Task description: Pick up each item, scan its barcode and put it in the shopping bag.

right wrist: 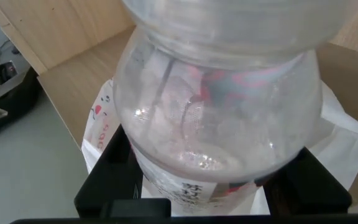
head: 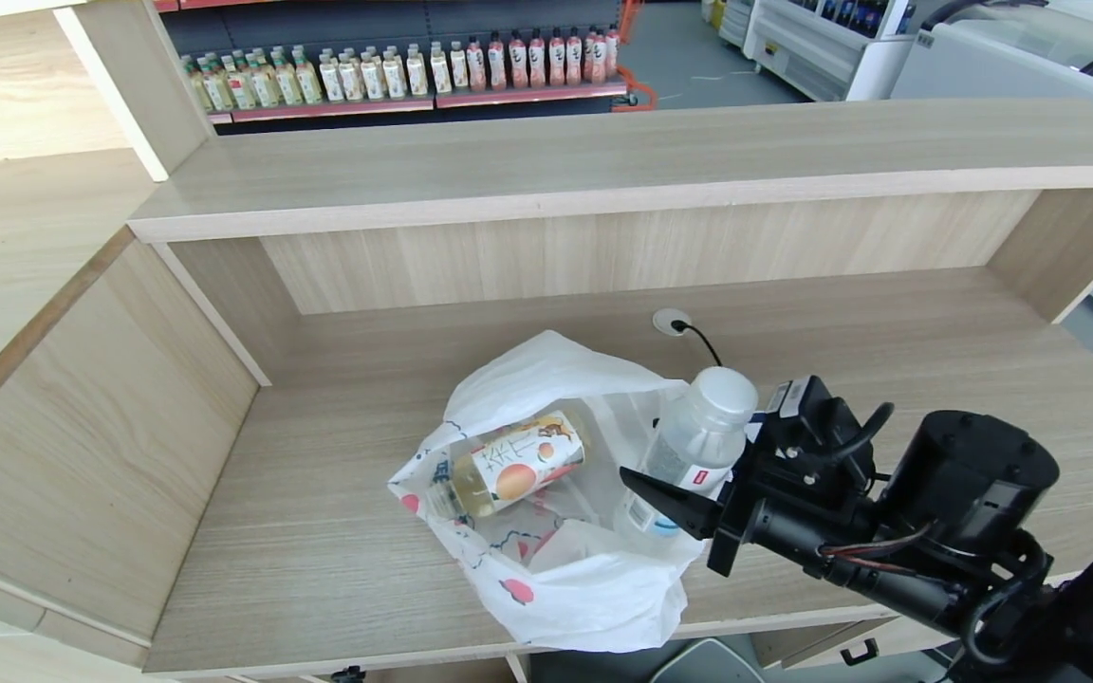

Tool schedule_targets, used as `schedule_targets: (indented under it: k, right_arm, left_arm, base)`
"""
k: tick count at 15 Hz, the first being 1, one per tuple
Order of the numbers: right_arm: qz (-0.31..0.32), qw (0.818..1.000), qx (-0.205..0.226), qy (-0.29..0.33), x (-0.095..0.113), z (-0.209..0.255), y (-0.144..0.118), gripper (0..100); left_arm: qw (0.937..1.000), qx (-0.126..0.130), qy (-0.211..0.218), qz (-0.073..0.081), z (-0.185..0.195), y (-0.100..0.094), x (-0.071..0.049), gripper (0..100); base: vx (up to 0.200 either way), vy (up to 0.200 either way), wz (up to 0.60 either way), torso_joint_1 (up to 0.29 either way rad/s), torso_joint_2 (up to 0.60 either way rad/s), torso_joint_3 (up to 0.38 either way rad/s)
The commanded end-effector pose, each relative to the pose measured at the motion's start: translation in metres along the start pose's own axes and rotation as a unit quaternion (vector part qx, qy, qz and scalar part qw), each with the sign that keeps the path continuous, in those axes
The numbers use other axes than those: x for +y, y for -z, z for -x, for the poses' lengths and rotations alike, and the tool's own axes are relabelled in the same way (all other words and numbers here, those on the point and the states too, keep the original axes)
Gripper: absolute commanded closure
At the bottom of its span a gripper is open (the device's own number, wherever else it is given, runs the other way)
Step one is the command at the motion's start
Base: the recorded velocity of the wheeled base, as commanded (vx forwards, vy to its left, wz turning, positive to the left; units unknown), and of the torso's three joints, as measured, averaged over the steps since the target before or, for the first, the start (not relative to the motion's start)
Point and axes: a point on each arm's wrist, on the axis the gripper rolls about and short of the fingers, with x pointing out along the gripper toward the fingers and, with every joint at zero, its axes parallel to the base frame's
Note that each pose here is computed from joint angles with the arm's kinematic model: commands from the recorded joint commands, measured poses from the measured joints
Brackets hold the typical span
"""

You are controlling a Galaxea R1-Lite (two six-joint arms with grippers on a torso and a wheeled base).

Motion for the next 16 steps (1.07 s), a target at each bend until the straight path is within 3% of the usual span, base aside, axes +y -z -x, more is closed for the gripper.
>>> schedule_targets:
  k: [1, 16]
  right_arm:
    - [-0.008, 1.0, 0.02, -0.001, -0.001, -0.005, 0.014, 100]
    - [-0.002, 1.0, 0.027, 0.014, -0.013, -0.013, 0.025, 100]
  left_arm:
    - [1.0, 0.0, -0.001, -0.001, 0.0, 0.0, 0.0, 0]
    - [1.0, 0.0, 0.0, 0.0, 0.0, 0.0, 0.0, 0]
  base:
    - [0.0, 0.0, 0.0, 0.0, 0.0, 0.0]
    - [0.0, 0.0, 0.0, 0.0, 0.0, 0.0]
